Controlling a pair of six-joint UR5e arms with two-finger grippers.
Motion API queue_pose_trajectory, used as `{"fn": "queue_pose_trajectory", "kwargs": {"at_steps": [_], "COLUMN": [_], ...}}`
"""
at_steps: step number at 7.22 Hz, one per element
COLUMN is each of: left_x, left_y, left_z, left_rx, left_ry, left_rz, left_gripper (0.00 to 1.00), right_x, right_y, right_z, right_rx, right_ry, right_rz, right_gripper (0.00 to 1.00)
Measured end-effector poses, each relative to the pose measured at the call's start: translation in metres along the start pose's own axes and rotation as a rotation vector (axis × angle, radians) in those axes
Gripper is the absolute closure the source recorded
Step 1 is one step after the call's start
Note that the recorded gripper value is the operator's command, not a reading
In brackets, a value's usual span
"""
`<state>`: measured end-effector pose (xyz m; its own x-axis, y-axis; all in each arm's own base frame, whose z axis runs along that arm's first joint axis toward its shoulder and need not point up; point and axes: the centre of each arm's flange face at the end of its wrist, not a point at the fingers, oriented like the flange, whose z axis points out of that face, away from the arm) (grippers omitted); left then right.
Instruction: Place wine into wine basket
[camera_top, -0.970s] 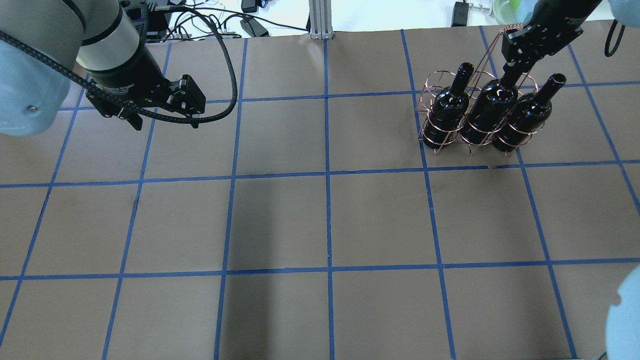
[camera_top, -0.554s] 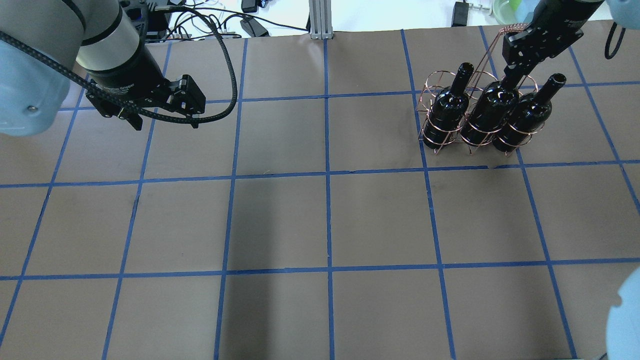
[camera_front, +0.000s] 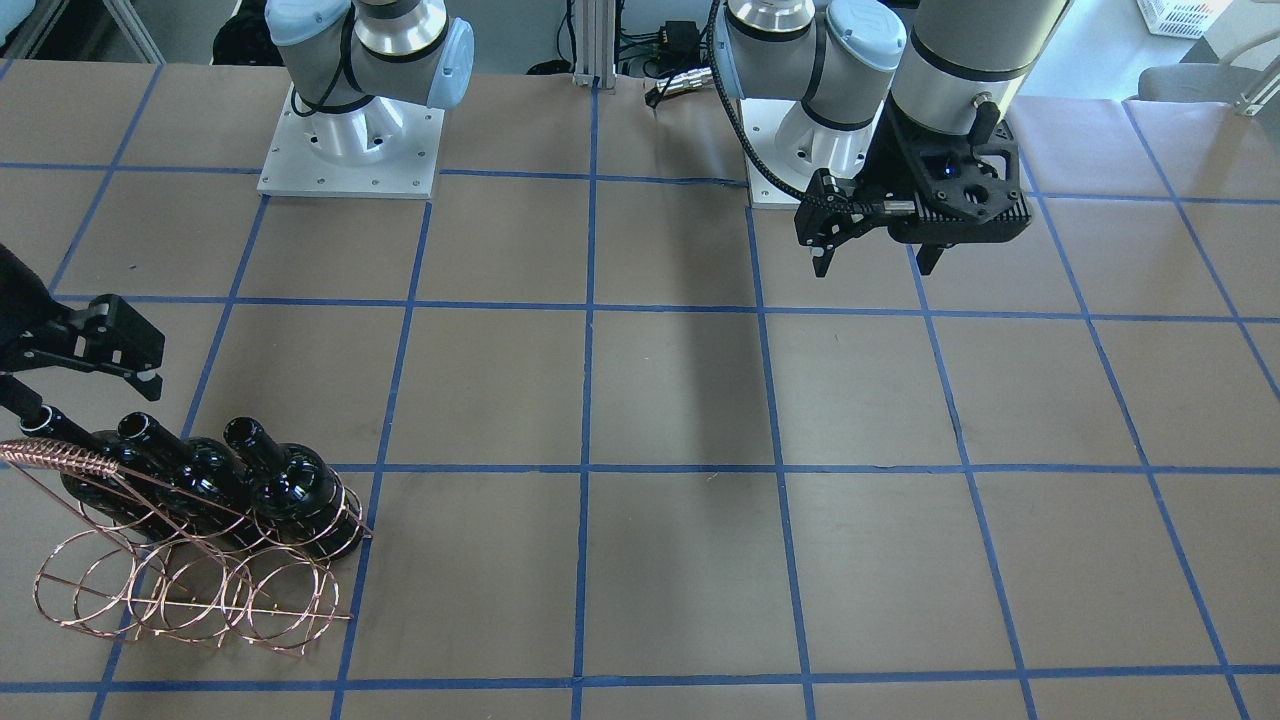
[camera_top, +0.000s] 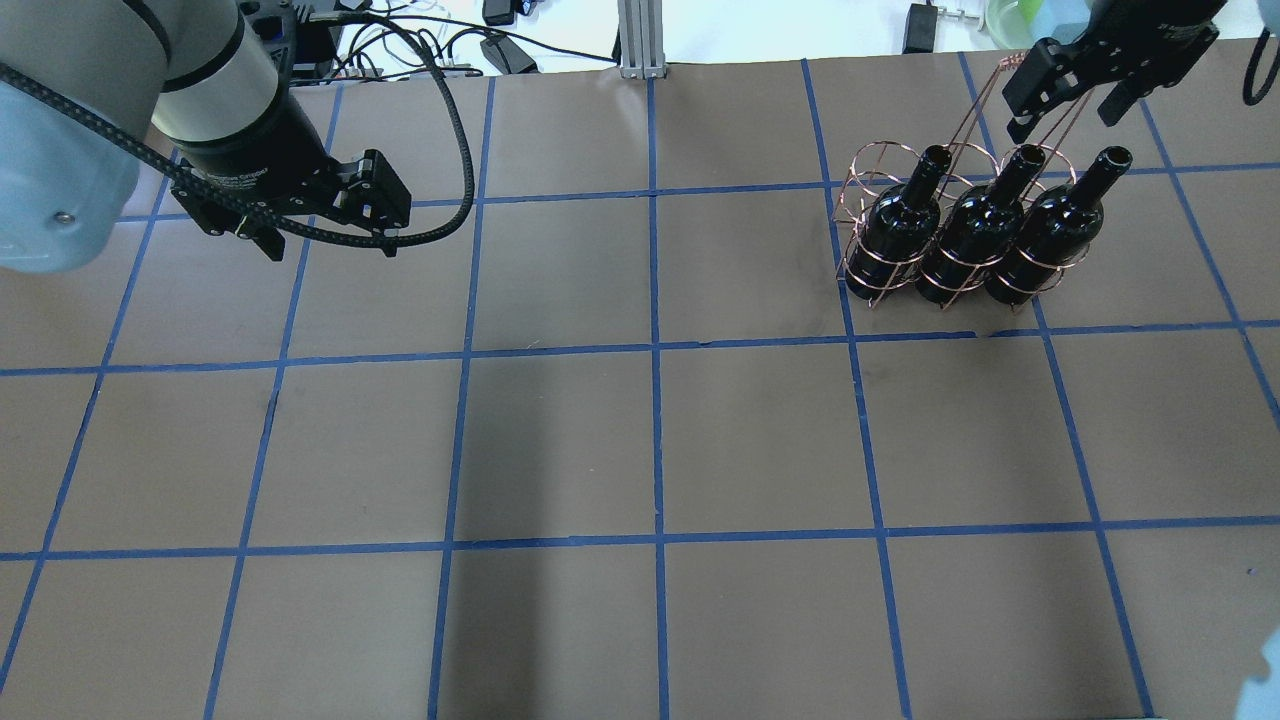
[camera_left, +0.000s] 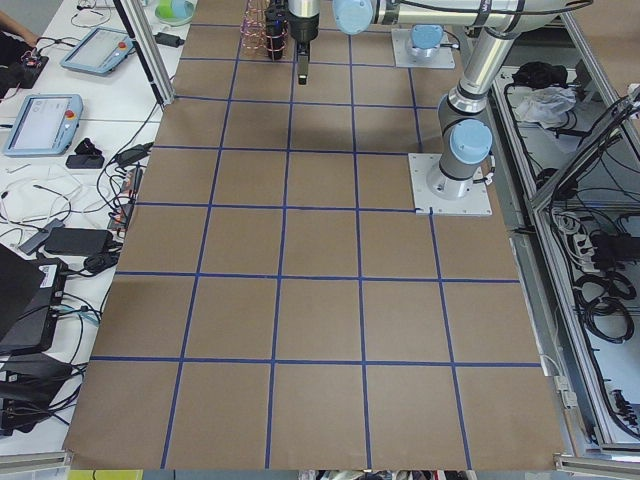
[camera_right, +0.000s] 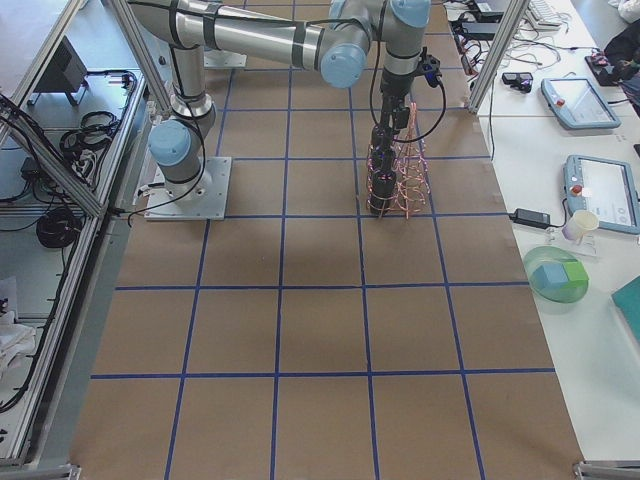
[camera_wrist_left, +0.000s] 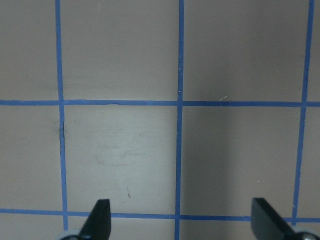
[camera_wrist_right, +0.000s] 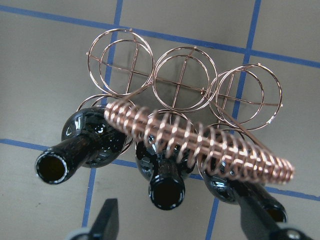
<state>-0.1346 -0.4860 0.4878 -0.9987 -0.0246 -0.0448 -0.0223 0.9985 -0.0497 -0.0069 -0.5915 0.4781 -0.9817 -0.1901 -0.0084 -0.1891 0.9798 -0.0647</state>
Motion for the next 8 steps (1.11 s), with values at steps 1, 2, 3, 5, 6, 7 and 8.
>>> {"fn": "queue_pose_trajectory", "kwargs": {"at_steps": [1, 2, 3, 5, 6, 7, 8], "left_x": [0.0, 0.0, 0.0, 0.0, 0.0, 0.0, -0.001], "left_y": [0.0, 0.0, 0.0, 0.0, 0.0, 0.0, 0.0], "left_z": [0.0, 0.0, 0.0, 0.0, 0.0, 0.0, 0.0], "left_rx": [0.0, 0.0, 0.0, 0.0, 0.0, 0.0, 0.0], "left_ry": [0.0, 0.0, 0.0, -0.001, -0.001, -0.001, -0.001], "left_rz": [0.0, 0.0, 0.0, 0.0, 0.0, -0.001, -0.001], "left_gripper": [0.0, 0.0, 0.0, 0.0, 0.0, 0.0, 0.0], "right_x": [-0.011, -0.024, -0.037, -0.067, -0.086, -0.103, -0.121], "right_y": [0.02, 0.045, 0.071, 0.105, 0.112, 0.114, 0.114], "right_z": [-0.029, -0.06, -0.088, -0.123, -0.131, -0.126, -0.115], "right_rx": [0.008, 0.015, 0.022, 0.04, 0.052, 0.05, 0.034], "right_ry": [0.004, 0.003, -0.002, -0.005, -0.007, -0.014, -0.021], "right_rz": [0.011, 0.065, 0.175, 0.301, 0.316, 0.314, 0.292], "right_gripper": [0.0, 0.0, 0.0, 0.0, 0.0, 0.0, 0.0]}}
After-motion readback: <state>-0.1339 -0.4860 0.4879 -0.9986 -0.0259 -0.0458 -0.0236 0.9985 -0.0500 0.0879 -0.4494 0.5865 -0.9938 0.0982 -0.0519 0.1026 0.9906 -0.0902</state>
